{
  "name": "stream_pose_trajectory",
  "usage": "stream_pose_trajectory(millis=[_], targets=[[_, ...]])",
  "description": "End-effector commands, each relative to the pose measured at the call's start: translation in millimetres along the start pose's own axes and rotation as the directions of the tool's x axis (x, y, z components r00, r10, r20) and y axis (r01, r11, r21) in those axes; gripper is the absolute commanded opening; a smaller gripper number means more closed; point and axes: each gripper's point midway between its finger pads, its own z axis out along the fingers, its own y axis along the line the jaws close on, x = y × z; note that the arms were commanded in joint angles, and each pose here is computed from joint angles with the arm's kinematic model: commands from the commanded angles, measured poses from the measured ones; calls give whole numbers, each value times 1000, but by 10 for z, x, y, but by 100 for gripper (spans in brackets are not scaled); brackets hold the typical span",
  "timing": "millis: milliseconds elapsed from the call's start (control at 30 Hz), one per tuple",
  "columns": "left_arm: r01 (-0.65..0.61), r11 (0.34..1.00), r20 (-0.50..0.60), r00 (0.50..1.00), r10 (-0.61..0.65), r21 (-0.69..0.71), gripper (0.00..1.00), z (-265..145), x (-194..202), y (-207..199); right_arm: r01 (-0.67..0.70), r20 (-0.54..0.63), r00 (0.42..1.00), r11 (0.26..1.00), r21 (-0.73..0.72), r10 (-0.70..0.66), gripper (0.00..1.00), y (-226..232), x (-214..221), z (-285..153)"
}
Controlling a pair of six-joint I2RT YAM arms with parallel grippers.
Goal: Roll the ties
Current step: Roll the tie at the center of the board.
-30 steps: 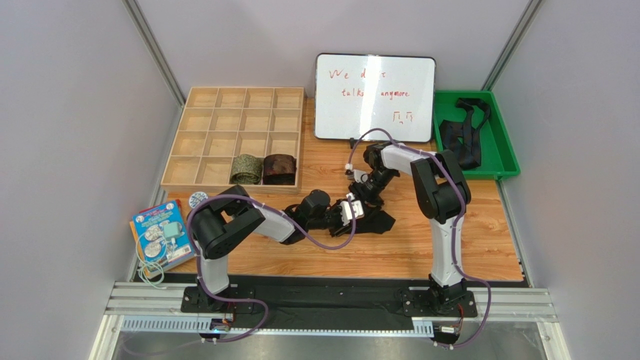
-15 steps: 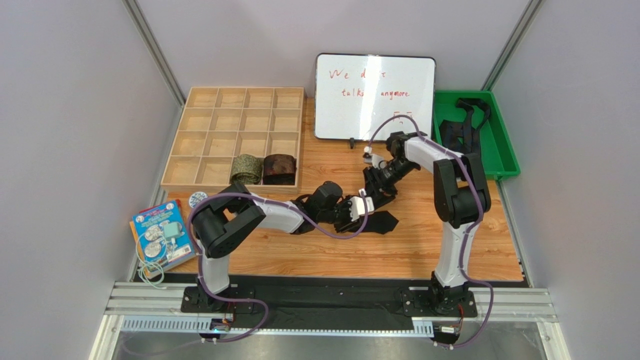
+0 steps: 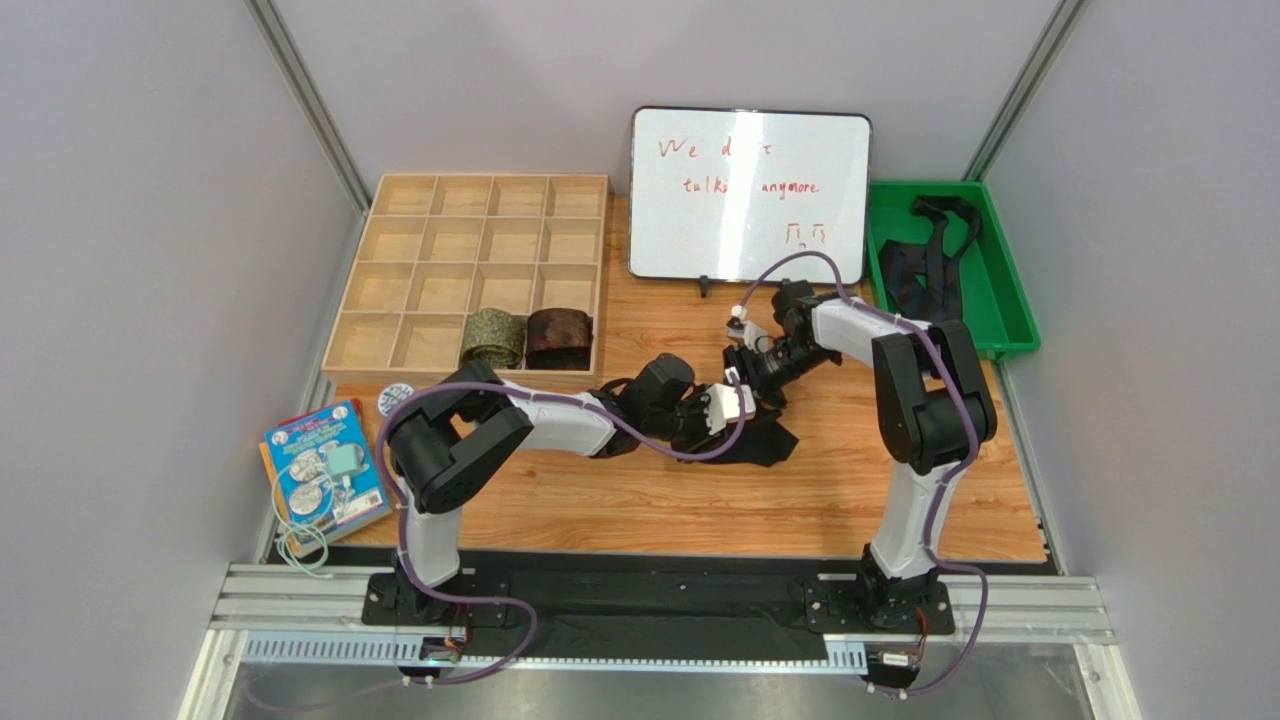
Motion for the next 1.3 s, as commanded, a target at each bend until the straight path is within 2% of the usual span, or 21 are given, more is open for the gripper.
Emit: stream_pose_trajectory(millis=[0, 67, 167, 200, 267, 367, 667, 833, 967, 1033, 1067, 1267], targets=[[141, 988, -336, 935, -113, 60, 29, -126, 1020, -380, 68, 43, 997, 997, -26, -67, 45, 63, -147, 134], [135, 989, -339, 935, -106, 63, 29, -128, 1022, -383, 65, 34, 997, 998, -18, -65, 40, 23, -142, 174], [133, 989, -344, 933, -105, 59, 29, -139, 1036, -375, 58, 18, 998, 998, -14, -58, 19, -31, -146, 204], [134, 989, -345, 932, -105, 59, 30, -141, 1039, -376, 58, 18, 998, 998, -9, -58, 9, -47, -146, 203], [133, 989, -346, 932, -104, 62, 30, -146, 1038, -380, 62, 14, 998, 998, -4, -61, 0, -67, -131, 202], [128, 990, -347, 932, -100, 59, 30, -154, 1046, -375, 36, 25, 999, 999, 3, -37, 0, -136, -124, 151], [129, 990, -336, 936, -103, 56, 33, -172, 1008, -341, -21, 73, 997, 989, 149, 10, 0, -525, -120, -16], [125, 991, -315, 943, -104, 46, 49, -190, 931, -302, -40, 71, 997, 972, 230, 24, 0, -689, -114, -22], [119, 992, -293, 951, -101, 42, 52, -188, 848, -278, -41, 72, 997, 962, 268, 22, 0, -756, -121, -34], [122, 992, -288, 952, -106, 38, 56, -191, 810, -262, -41, 73, 997, 955, 295, 20, 0, -794, -123, -48], [120, 992, -282, 954, -105, 36, 61, -185, 791, -259, -41, 73, 997, 953, 301, 20, 0, -804, -123, -51], [126, 992, -250, 961, -117, 23, 69, -185, 675, -223, -51, 72, 997, 931, 362, 26, 0, -916, -123, -80]])
